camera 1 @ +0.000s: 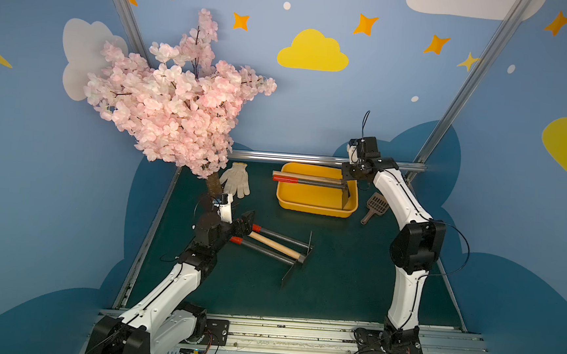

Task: Put the small hoe into the storage box
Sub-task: Place the hoe in the storage box, then pick up the hoe from the center of the board.

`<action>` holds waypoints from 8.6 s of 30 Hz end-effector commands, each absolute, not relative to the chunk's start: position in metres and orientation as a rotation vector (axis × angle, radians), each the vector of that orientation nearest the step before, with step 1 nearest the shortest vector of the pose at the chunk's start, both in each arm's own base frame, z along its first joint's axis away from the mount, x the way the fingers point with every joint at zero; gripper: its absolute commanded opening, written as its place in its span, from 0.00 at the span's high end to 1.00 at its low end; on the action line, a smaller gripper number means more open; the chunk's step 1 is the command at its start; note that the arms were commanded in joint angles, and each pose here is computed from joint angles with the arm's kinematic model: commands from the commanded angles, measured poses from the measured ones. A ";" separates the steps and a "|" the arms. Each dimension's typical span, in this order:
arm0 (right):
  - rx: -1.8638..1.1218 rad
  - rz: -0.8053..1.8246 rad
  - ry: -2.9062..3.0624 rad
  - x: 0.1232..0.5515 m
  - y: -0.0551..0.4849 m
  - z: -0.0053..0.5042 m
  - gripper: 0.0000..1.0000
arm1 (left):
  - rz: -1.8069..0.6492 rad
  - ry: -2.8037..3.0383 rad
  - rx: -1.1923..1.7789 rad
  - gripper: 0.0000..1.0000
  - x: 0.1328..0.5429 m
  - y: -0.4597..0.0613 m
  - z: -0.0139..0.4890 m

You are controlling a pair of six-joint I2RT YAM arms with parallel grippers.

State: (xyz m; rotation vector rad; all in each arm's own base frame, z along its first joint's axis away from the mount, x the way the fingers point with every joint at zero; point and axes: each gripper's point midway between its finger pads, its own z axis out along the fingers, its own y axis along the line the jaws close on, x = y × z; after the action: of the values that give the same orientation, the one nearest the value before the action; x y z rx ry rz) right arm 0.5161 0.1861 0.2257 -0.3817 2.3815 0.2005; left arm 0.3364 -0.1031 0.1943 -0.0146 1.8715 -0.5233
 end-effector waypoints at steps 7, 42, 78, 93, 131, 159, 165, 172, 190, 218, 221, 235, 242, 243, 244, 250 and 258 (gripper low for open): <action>-1.109 0.619 2.208 0.362 0.320 0.217 0.76 | -0.693 1.875 -0.122 0.17 0.347 -0.094 0.171; -1.548 0.203 2.489 0.305 0.364 0.031 0.79 | -0.906 1.821 -0.103 0.15 0.335 -0.096 0.180; -1.552 0.229 2.604 0.294 0.356 -0.025 0.88 | -0.888 1.832 -0.101 0.15 0.333 -0.095 0.182; -1.474 0.083 2.474 0.320 0.336 0.045 1.00 | -0.901 1.823 -0.108 0.15 0.331 -0.095 0.182; -1.370 0.005 2.214 0.343 0.336 0.149 1.00 | -1.143 1.784 -0.027 0.15 0.364 -0.154 0.189; -1.452 0.046 2.131 0.305 0.357 0.164 1.00 | -1.267 1.594 -0.087 0.45 0.402 -0.170 0.217; -1.452 0.046 2.120 0.304 0.363 0.167 1.00 | -1.292 1.553 -0.094 0.65 0.402 -0.170 0.226; -1.385 -0.011 2.156 0.312 0.357 0.162 1.00 | -1.288 1.514 -0.101 0.97 0.397 -0.172 0.231; -0.675 0.141 2.455 0.333 0.269 0.181 0.63 | -1.283 1.439 0.016 0.97 0.403 -0.215 0.258; 0.312 0.641 2.759 0.266 0.217 0.079 0.58 | -1.297 1.418 0.010 0.97 0.413 -0.233 0.264; 0.339 0.653 2.779 0.266 0.219 0.068 0.58 | -1.298 1.413 0.009 0.97 0.411 -0.233 0.266; 0.407 0.635 2.794 0.273 0.220 0.046 0.91 | -1.293 1.413 0.002 0.97 0.407 -0.231 0.266; 0.441 0.628 2.773 0.277 0.214 0.049 1.00 | -1.295 1.419 0.001 0.97 0.407 -0.233 0.264; 0.437 0.622 2.764 0.279 0.212 0.052 1.00 | -1.297 1.420 0.002 0.97 0.407 -0.233 0.263; 0.437 0.604 2.761 0.280 0.209 0.055 1.00 | -1.296 1.422 0.004 0.97 0.407 -0.233 0.263; 0.411 0.458 2.690 0.289 0.182 0.089 1.00 | -1.266 1.449 -0.009 0.81 0.406 -0.230 0.249; 0.400 0.316 2.508 0.312 0.149 0.139 1.00 | -1.235 1.504 -0.016 0.43 0.403 -0.225 0.229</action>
State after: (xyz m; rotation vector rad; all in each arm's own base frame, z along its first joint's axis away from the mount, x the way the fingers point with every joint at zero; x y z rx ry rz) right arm 0.2977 0.1657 0.1107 0.4564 2.6060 0.4178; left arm 0.4094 -0.2258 0.2160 -0.0746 1.5466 -1.2531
